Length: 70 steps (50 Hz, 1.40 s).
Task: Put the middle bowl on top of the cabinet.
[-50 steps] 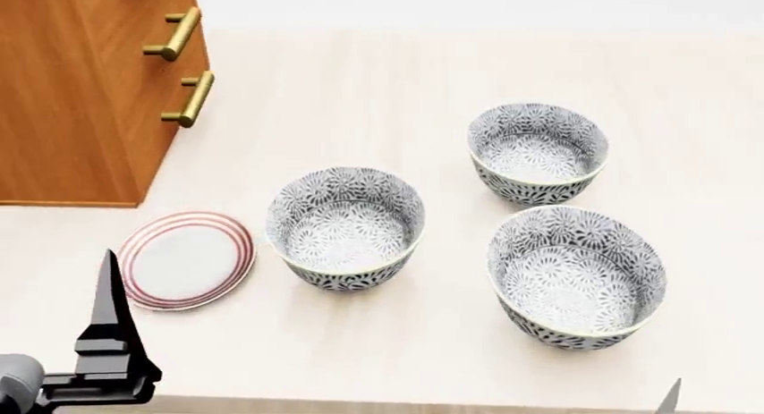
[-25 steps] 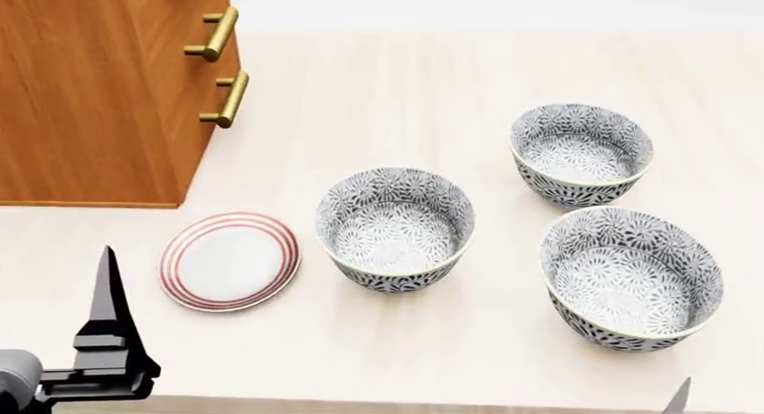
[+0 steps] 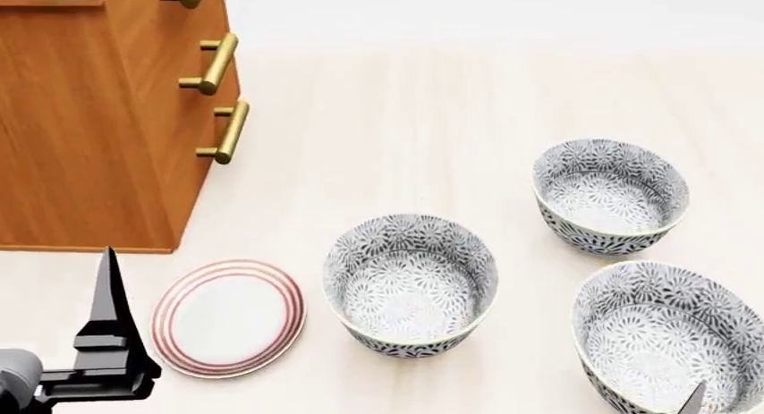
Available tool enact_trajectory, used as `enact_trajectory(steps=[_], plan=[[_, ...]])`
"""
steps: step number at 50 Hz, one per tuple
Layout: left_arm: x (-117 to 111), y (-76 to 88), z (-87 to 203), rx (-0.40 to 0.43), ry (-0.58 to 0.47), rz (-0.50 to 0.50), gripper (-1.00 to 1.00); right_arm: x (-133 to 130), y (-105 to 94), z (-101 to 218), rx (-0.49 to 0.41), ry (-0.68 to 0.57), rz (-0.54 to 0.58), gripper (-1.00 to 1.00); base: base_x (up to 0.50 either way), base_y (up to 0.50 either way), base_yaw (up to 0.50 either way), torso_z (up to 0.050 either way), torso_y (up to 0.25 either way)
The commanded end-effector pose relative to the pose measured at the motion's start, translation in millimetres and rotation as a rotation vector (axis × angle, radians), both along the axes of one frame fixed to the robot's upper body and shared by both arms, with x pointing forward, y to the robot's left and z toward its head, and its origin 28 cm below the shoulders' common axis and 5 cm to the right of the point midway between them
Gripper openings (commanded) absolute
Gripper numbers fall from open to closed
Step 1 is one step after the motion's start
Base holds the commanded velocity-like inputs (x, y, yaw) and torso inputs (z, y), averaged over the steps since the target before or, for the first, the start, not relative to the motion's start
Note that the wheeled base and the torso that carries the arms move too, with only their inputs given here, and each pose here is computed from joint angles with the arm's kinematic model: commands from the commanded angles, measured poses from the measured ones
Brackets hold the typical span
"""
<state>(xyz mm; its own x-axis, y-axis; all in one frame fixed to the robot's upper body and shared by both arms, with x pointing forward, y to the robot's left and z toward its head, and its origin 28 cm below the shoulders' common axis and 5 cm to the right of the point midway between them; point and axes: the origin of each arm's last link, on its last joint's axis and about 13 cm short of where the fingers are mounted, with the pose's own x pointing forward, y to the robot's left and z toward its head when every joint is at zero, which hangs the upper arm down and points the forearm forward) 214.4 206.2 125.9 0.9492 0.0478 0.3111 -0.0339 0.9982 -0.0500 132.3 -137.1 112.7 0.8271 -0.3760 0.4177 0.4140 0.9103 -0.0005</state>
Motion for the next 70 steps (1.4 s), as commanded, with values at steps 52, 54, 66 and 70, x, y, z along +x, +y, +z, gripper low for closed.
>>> enact_trajectory(steps=[52, 54, 66, 70], plan=[[-7, -36.9, 5, -0.274, 0.241, -0.135, 1.0, -3, 10.9, 13, -0.05, -0.051, -0.061, 1.0, 0.19, 0.0, 0.0, 0.0, 0.0], [-8, -40.7, 6, -0.302, 0.253, -0.137, 1.0, -4, 11.1, 14, -0.052, -0.049, -0.058, 1.0, 0.0, 0.0, 0.0, 0.0, 0.0], [-16, -75.7, 12, -0.479, 0.433, -0.293, 1.0, -12, 5.8, 16, -0.053, -0.059, -0.047, 1.0, 0.0, 0.0, 0.0, 0.0, 0.0], [-10, -84.0, 11, -0.51, 0.483, -0.334, 1.0, -14, 5.0, 17, -0.054, -0.064, -0.045, 1.0, 0.0, 0.0, 0.0, 0.0, 0.0]])
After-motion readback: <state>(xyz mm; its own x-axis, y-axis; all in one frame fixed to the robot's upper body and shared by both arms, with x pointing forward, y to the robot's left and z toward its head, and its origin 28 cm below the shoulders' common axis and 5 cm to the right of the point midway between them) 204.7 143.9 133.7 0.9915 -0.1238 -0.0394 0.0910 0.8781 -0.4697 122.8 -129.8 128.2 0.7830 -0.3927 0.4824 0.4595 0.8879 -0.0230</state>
